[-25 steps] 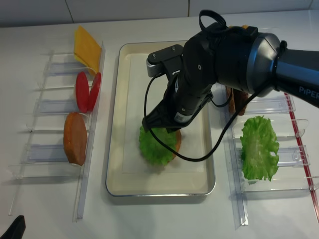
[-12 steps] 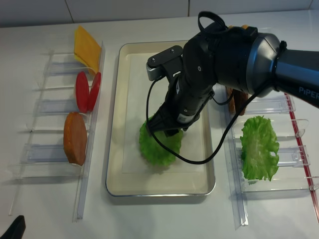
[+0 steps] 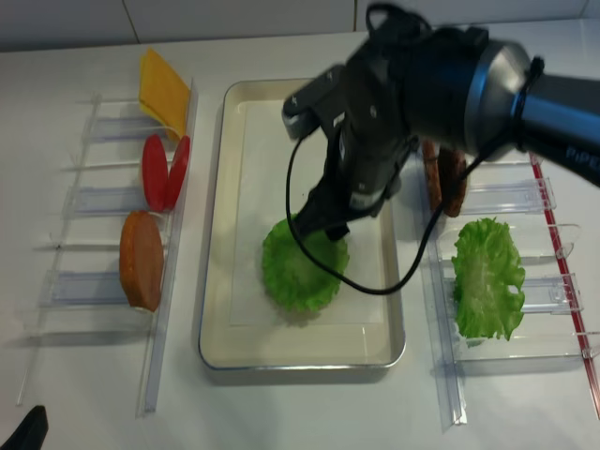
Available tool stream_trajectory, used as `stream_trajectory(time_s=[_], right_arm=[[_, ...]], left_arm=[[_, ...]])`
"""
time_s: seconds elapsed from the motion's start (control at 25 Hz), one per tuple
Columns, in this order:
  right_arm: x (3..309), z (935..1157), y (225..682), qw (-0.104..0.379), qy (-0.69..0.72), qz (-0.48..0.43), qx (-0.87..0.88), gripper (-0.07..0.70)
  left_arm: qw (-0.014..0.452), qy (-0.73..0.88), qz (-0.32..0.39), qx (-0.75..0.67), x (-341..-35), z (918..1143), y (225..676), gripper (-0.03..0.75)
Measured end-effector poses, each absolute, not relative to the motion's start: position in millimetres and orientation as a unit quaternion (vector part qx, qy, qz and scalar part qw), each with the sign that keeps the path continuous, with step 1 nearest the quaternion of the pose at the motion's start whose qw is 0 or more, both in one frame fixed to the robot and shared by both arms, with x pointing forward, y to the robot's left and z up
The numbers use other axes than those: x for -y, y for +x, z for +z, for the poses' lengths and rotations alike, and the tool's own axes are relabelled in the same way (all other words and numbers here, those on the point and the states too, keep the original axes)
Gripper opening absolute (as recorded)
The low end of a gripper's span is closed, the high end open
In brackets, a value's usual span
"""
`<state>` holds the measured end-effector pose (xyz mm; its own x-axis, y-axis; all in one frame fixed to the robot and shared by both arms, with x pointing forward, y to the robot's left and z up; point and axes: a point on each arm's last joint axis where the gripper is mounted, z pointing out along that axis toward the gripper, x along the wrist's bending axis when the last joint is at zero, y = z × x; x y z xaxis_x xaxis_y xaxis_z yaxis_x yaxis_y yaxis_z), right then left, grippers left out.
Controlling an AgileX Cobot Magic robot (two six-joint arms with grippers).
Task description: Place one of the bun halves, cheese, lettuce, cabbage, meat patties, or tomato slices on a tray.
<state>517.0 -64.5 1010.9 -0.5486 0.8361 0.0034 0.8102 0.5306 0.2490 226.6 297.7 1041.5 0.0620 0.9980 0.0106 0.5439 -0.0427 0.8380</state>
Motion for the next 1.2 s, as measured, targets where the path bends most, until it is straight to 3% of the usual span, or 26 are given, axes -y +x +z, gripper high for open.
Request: stream_trajectory(time_s=[0.36, 0.76, 0.96, 1.2], right_arm=[[81.8, 1080.4, 498.1, 0.097, 0.445, 0.184, -0.871, 0.466], [137.5, 1158.0, 438.6, 0.165, 0.399, 0.258, -0.864, 0.466], [177.6, 1165.7, 389.9, 0.178, 0.389, 0.294, -0.855, 0.467], [224.2, 1134.6, 334.4, 0.181, 0.386, 0.306, -0.851, 0.467]], left_arm=[[0.344, 0.642, 0.33, -0.6, -297.7, 1041.5, 226.6, 0.451], [0.344, 0.642, 0.33, -0.6, -297.7, 1041.5, 226.6, 0.451], [0.344, 0.642, 0.33, -0.6, -297.7, 1041.5, 226.6, 0.451], [0.344, 0.642, 0.33, -0.6, -297.7, 1041.5, 226.6, 0.451]])
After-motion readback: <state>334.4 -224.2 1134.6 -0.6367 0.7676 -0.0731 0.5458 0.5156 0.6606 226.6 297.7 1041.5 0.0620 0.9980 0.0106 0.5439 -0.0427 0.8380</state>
